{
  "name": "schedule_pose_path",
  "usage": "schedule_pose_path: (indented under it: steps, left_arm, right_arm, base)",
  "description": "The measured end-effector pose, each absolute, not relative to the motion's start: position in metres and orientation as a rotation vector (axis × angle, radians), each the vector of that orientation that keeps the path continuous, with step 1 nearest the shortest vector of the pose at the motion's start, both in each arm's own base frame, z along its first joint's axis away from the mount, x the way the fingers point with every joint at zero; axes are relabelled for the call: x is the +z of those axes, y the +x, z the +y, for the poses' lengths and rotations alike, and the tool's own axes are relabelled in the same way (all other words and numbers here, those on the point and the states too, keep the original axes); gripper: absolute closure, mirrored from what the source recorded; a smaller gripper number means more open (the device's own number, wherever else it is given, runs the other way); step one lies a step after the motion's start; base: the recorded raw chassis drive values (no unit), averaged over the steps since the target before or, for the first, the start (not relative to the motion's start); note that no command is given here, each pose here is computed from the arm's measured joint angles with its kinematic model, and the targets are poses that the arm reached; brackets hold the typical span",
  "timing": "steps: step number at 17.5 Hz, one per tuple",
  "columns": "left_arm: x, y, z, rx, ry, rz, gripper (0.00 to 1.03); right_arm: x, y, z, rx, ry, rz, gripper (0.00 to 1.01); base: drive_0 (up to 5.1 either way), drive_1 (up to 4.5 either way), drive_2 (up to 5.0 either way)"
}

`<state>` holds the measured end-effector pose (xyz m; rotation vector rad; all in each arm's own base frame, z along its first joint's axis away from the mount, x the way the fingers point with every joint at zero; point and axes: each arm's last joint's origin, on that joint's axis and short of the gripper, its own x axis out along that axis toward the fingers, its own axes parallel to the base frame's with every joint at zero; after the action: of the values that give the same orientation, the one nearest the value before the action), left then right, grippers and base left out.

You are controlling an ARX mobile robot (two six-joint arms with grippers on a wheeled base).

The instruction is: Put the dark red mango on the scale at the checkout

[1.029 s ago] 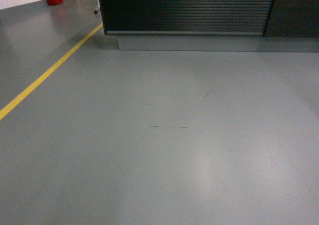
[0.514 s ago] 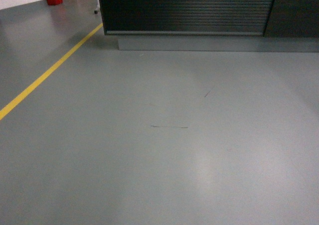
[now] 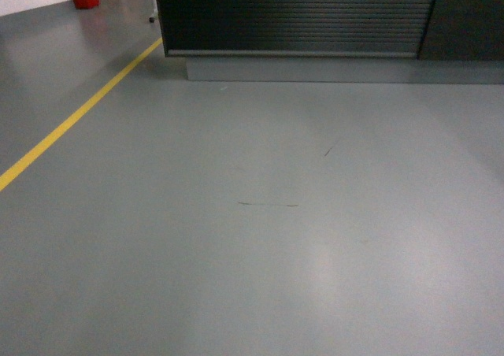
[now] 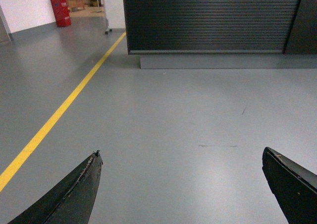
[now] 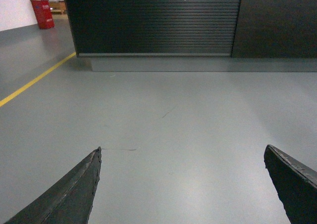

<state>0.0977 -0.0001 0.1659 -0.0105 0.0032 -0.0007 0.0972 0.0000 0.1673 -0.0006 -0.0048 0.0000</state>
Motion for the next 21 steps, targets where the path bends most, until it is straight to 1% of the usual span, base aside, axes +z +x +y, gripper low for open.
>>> schedule_pose_path:
  steps: [21]
  left_arm:
    - [0.1659,0.0977,-0.0001,-0.001,-0.01,0.003,0.05]
  right_arm:
    - [0.1673,0.0972,0.0,0.0,-0.001,-0.006,0.03]
  base:
    - [-0.1,2.54,-2.8]
